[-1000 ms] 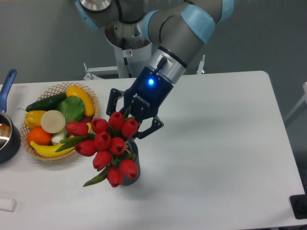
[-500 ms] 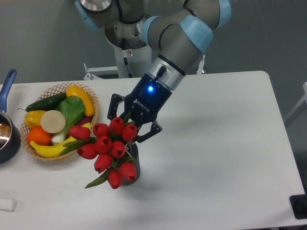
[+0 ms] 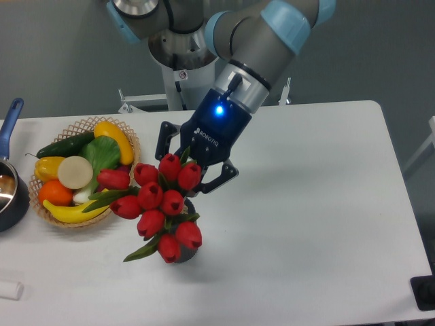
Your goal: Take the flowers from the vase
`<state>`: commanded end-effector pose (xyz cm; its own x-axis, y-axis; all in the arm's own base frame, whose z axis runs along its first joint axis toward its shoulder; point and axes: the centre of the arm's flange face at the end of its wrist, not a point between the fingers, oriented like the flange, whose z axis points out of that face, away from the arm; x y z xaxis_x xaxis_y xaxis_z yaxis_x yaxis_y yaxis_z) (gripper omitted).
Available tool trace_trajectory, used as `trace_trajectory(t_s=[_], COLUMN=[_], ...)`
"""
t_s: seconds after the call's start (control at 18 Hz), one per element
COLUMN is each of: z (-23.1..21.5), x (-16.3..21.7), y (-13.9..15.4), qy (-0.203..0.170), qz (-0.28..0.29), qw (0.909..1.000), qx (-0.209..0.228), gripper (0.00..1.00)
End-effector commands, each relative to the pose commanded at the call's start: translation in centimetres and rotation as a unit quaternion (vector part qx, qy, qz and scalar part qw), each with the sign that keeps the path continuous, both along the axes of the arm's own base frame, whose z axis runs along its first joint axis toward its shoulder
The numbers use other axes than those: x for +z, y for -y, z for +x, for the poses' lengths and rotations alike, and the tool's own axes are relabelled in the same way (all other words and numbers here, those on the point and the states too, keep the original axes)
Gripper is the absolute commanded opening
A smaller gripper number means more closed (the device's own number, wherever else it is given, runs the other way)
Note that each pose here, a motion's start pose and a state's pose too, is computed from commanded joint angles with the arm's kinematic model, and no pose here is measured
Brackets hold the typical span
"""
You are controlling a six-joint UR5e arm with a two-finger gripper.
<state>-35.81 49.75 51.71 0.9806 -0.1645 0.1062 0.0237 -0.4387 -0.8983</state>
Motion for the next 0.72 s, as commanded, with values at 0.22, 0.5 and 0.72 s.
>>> trace_trajectory(t_s=[0.22,0.5,0.72], z=[-0.7,-2.7,-3.6], x=[2.2,4.7,5.8], y=[0.4,1.8,3.3], qy=[-0.004,-0.004,-0.009], qz=[0.009,0.026,0.033], qw=[0.9999,0.9991,0.9984], qx=[0.013,0.033,0.046], gripper=[0.43,0.43,0.43])
